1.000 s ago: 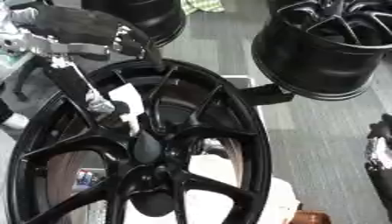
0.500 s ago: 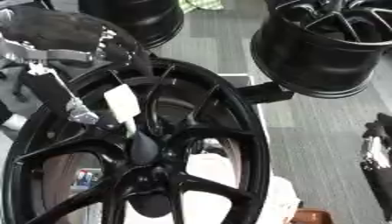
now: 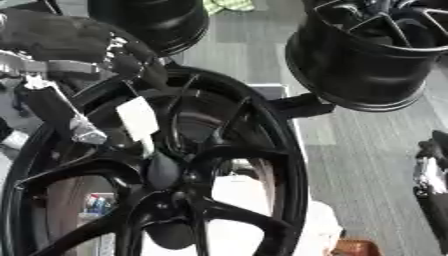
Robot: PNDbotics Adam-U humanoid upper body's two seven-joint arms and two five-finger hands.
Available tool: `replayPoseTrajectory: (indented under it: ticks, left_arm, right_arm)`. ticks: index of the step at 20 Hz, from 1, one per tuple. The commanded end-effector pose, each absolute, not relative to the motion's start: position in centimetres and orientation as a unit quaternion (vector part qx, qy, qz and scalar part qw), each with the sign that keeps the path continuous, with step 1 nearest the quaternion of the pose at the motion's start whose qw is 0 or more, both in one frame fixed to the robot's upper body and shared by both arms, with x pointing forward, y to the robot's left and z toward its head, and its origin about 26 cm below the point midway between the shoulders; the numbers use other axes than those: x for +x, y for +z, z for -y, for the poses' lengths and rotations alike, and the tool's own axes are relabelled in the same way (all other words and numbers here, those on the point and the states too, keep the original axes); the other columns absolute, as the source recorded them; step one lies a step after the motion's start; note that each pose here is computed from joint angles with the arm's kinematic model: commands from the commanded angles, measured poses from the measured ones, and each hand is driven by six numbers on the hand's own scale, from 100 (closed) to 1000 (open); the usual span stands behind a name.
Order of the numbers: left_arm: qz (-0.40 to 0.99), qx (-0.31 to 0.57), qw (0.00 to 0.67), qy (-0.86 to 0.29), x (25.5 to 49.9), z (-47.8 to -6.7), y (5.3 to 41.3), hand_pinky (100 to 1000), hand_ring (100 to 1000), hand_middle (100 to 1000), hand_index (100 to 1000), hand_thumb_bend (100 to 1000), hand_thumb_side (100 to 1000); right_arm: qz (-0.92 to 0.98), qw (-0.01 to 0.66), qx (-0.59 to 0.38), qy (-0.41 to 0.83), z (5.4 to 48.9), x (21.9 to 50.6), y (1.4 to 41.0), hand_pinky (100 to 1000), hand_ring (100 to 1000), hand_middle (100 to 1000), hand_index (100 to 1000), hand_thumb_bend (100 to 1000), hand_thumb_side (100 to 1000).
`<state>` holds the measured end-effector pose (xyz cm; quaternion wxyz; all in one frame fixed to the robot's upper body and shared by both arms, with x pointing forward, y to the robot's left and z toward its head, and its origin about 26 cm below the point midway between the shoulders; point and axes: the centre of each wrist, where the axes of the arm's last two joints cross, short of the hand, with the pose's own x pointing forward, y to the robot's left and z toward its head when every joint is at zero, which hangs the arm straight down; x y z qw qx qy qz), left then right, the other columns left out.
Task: Pull the pin out of the wheel hub.
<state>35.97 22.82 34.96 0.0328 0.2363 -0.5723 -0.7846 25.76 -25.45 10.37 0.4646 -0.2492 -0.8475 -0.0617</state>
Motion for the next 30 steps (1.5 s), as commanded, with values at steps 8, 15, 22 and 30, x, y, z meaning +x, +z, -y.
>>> replayPoseTrajectory:
  ticks: [8,15,22,30]
  left_arm:
    - [0.408,0.229,-0.074,-0.881,36.1,-23.2,35.4,879,889,821,864,423,413]
    - [0.394,0.239,-0.071,-0.884,36.4,-23.6,35.2,877,889,823,858,451,426]
    - [0.389,0.245,-0.065,-0.886,36.7,-23.8,35.0,862,877,814,853,440,426]
    - [0.385,0.251,-0.054,-0.886,37.2,-24.1,34.8,844,863,785,832,421,416]
  right_arm:
    - [0.854,0.451,-0.251,-0.063,25.5,25.8,11.1,874,860,636,790,100,547]
    - [0.855,0.450,-0.250,-0.064,25.5,25.8,11.1,874,860,636,790,100,550]
    - [0.855,0.450,-0.249,-0.065,25.4,25.8,11.2,875,860,636,791,100,552]
    - [0.855,0.450,-0.247,-0.066,25.3,25.8,11.2,875,861,637,791,100,555]
